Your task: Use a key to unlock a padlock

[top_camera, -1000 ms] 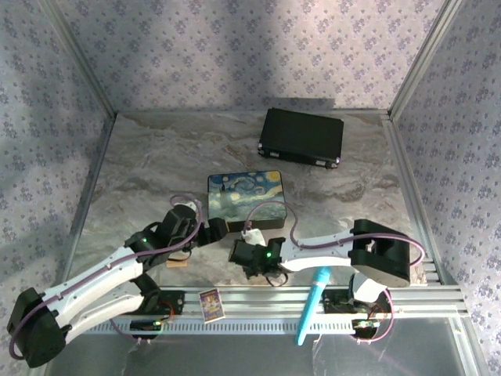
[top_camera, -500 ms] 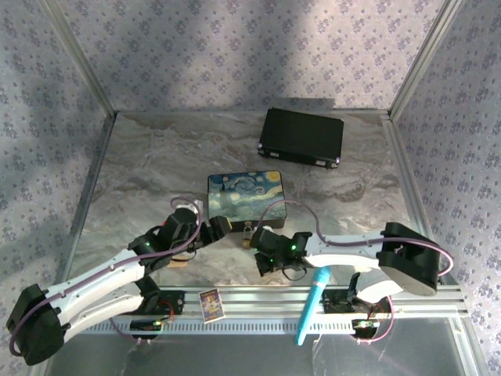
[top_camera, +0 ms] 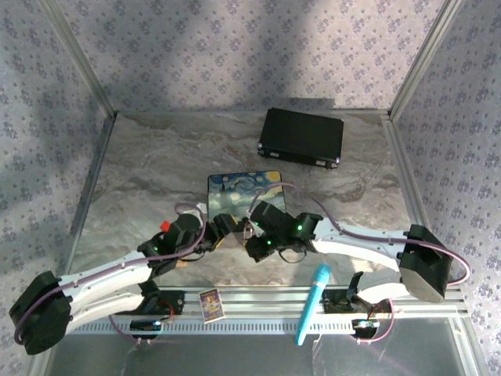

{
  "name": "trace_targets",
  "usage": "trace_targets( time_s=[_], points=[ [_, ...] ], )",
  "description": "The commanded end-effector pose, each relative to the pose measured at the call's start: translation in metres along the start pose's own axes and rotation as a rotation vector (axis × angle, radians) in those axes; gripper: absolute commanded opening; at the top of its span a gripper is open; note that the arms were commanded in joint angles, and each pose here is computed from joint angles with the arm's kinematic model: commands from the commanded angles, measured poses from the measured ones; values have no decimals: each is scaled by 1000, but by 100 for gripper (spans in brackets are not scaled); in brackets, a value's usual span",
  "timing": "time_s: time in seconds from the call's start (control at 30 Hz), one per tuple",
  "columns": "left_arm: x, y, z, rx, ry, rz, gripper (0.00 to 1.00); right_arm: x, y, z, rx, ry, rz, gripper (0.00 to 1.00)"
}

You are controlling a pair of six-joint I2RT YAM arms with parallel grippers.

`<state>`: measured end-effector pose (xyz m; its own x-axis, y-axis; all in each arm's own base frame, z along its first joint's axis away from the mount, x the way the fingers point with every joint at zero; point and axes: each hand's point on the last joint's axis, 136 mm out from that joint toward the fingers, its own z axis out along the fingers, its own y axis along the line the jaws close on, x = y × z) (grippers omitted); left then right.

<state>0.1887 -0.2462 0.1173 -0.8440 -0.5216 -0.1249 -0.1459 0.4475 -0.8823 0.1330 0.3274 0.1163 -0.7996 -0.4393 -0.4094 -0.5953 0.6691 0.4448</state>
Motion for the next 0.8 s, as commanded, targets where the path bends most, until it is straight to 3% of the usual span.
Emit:
trace_targets(
  time_s=[0.0,0.13,0.3,0.37,0.43,0.57,0.7,0.77],
  points=[
    [7,-16,0,74,22,-25,71,-7,19,-1,-51,36,-61,0],
    [9,-16,-2,77,29,-25,57,-17,27,4,-75,24,-66,0],
    [11,-7,-5,46,33,-28,29,-26,30,5,-72,3,-64,0],
    [11,-2,-7,31,27,-25,21,-27,29,4,-69,-2,-62,0],
    [11,0,-8,27,28,-22,21,-27,29,5,-69,0,-60,0],
    [12,4,-8,7,31,-21,29,-28,29,5,-69,-7,-59,0],
    [13,4,-7,8,36,-19,12,-31,28,5,-65,-22,-59,0],
    [13,3,-7,7,37,-16,10,-31,25,5,-55,-24,-59,0]
  ],
)
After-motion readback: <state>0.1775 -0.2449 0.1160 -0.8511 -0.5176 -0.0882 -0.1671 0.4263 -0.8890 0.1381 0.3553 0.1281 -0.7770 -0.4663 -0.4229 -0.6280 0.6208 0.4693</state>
